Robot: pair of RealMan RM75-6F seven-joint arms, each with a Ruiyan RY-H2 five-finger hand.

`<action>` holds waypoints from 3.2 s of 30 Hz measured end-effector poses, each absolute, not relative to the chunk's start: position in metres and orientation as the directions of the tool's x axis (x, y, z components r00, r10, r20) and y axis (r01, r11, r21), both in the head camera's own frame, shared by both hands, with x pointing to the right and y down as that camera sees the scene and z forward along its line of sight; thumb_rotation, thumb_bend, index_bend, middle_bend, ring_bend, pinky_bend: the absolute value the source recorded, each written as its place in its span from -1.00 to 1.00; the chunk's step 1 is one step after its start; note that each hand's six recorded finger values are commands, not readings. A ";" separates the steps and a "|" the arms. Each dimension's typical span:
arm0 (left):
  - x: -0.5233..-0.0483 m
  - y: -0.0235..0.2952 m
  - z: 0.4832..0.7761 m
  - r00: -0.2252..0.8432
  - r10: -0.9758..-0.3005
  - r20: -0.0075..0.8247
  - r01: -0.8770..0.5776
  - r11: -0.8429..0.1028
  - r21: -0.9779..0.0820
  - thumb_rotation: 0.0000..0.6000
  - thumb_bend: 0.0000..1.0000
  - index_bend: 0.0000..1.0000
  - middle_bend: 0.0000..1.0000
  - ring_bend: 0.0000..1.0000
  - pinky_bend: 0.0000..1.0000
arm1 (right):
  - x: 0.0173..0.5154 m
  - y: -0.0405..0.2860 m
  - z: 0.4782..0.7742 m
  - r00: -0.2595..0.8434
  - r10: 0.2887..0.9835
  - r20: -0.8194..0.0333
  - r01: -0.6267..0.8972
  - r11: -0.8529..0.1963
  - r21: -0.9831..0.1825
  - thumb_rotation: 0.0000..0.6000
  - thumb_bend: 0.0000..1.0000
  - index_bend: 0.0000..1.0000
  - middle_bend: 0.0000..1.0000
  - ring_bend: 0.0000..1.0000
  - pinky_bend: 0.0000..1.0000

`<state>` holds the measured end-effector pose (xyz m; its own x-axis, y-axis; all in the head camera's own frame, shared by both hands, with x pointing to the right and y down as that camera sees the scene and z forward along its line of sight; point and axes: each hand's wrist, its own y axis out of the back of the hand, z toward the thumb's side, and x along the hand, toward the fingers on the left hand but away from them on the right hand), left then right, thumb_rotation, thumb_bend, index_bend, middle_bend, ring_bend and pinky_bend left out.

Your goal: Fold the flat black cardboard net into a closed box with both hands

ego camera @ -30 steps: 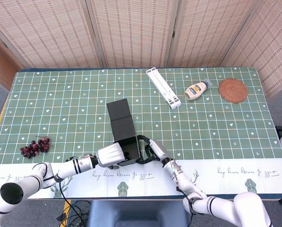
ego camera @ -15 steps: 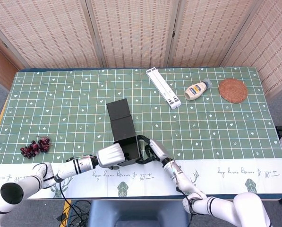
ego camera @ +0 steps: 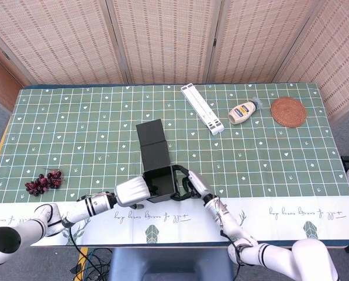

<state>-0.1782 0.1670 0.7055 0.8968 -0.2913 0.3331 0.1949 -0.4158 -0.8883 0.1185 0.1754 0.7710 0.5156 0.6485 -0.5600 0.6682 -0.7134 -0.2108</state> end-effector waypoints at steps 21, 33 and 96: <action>-0.199 0.160 0.676 0.865 -0.434 0.251 0.052 -0.421 -0.906 1.00 -0.70 -0.42 -0.44 -0.01 0.59 | 0.126 0.166 0.772 0.470 0.673 -0.571 0.711 -0.672 -0.207 1.00 -0.90 -0.33 -0.10 0.56 1.00; -0.206 0.157 0.675 0.831 -0.489 0.265 0.018 -0.452 -0.892 1.00 -0.70 -0.84 -0.76 -0.04 0.59 | 0.116 0.166 0.778 0.455 0.666 -0.592 0.722 -0.665 -0.193 1.00 -0.90 -0.33 -0.11 0.56 1.00; -0.279 0.174 0.715 0.468 -0.618 0.632 -0.545 -0.764 -0.344 1.00 -0.70 -1.00 -1.00 0.00 0.61 | 0.157 0.126 0.615 0.609 0.683 -0.403 0.641 -0.723 -0.258 1.00 -1.00 -1.00 -0.93 0.30 1.00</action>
<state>-0.2790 0.1737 0.7151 0.4677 -0.6183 0.6316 -0.5453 -0.7643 -0.3444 0.1572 0.1258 0.6147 0.6089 0.6833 -0.4030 0.6407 -0.7231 -0.2582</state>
